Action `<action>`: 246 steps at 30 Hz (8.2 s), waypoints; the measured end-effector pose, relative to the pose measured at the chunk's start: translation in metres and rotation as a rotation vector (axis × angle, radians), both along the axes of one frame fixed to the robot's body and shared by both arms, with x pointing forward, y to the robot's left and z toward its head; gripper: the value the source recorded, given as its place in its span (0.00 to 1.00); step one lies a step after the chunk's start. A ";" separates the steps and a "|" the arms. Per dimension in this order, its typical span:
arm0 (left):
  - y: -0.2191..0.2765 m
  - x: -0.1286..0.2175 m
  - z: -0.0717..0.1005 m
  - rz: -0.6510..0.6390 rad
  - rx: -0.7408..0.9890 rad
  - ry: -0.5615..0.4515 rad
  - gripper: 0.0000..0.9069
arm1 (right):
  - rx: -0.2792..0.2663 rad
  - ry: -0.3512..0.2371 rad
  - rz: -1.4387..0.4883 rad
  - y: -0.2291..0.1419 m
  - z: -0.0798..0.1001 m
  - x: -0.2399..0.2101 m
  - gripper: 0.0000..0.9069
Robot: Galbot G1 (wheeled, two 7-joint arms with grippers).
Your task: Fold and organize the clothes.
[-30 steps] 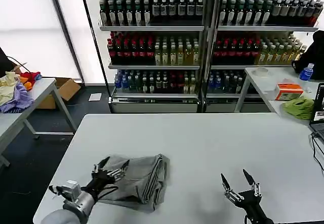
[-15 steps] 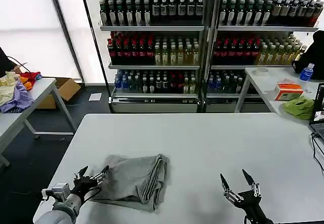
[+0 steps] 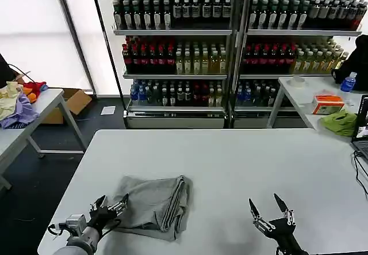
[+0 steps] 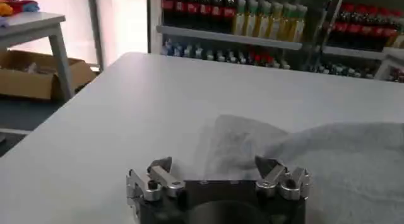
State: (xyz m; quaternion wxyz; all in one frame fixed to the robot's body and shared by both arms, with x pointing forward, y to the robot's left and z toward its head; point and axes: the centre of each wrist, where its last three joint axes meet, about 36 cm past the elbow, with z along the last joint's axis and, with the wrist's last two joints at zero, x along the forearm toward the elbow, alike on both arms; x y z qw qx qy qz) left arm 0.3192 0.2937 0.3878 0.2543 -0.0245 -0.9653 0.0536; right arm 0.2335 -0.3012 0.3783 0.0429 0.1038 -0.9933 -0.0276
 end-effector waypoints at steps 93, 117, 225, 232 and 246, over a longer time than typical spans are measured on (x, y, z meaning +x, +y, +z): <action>-0.085 0.072 0.051 -0.157 -0.344 0.095 1.00 | 0.036 0.013 -0.045 -0.001 0.004 -0.010 1.00; -0.009 0.056 0.106 -0.024 -0.393 -0.147 1.00 | 0.262 0.329 0.274 0.110 0.043 0.103 1.00; 0.056 -0.007 0.100 0.172 -0.364 -0.181 1.00 | -0.170 0.187 0.092 0.128 -0.006 0.122 1.00; 0.058 -0.010 0.099 0.172 -0.360 -0.184 1.00 | -0.101 0.046 0.030 0.088 0.029 0.119 1.00; 0.036 -0.025 0.092 0.117 -0.266 -0.240 1.00 | 0.023 -0.052 -0.138 -0.027 0.063 0.085 1.00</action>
